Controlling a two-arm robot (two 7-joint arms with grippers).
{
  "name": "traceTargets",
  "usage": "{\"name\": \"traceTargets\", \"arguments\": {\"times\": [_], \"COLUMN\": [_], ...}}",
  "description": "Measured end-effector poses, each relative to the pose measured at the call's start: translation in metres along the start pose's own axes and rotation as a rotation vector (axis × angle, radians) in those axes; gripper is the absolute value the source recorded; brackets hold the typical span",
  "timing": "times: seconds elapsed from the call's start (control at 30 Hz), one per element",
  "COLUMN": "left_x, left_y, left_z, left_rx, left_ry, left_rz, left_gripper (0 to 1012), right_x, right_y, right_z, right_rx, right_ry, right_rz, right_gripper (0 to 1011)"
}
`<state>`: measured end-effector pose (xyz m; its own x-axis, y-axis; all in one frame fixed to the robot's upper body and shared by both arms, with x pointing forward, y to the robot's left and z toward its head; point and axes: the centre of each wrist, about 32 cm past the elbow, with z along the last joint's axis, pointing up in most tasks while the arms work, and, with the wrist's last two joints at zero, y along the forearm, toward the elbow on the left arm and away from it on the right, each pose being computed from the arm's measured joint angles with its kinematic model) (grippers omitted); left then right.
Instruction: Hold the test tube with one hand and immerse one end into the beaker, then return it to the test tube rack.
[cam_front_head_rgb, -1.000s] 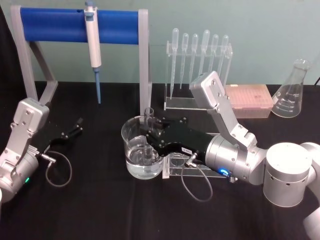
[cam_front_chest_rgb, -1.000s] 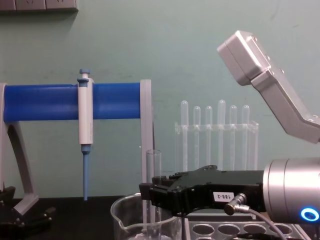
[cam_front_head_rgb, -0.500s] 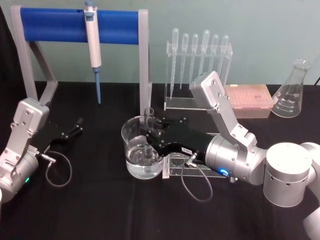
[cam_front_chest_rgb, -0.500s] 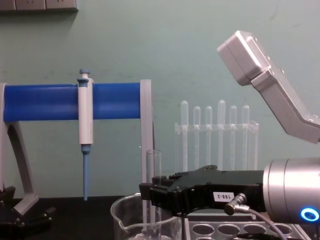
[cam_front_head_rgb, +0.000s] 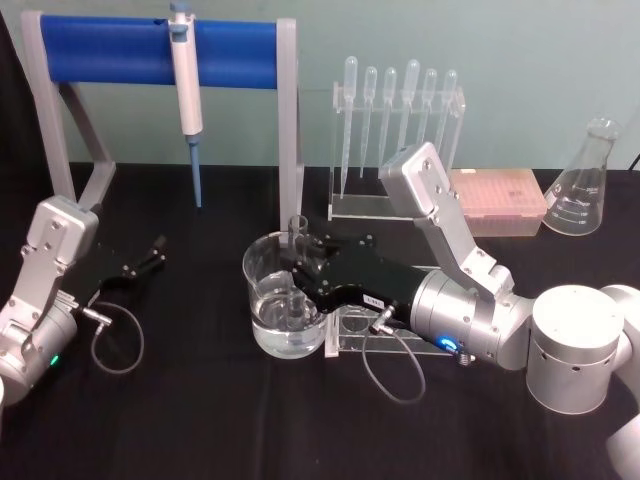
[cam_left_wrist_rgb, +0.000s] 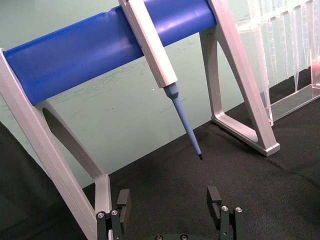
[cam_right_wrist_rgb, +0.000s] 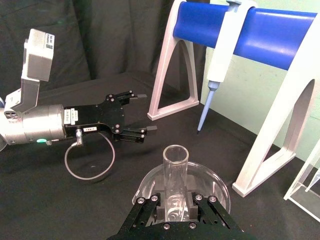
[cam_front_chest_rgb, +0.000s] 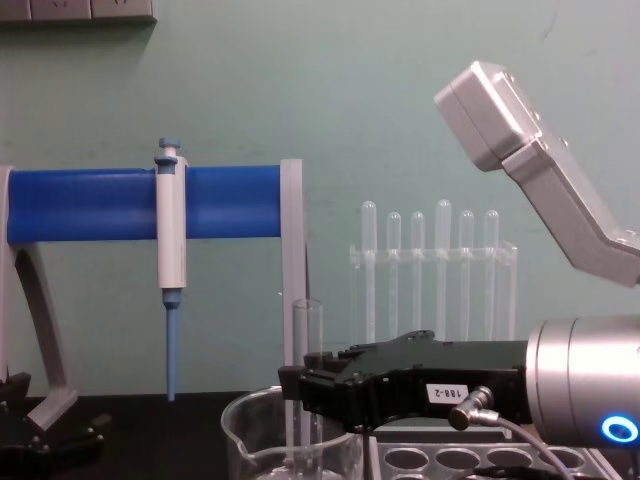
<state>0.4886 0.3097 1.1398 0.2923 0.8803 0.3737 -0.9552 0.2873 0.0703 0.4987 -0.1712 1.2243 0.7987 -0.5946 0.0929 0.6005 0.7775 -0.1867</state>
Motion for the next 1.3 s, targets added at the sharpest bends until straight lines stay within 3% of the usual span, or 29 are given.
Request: {"name": "traceTargets", "arguments": {"times": [1.3], "left_x": [0.0], "left_y": [0.0], "left_z": [0.0], "left_rx": [0.0], "left_ry": [0.0], "left_rz": [0.0], "left_gripper": [1000], "right_x": [0.0], "right_y": [0.0], "right_z": [0.0], "right_rx": [0.0], "right_ry": [0.0], "right_rz": [0.0], "right_gripper": [239]}}
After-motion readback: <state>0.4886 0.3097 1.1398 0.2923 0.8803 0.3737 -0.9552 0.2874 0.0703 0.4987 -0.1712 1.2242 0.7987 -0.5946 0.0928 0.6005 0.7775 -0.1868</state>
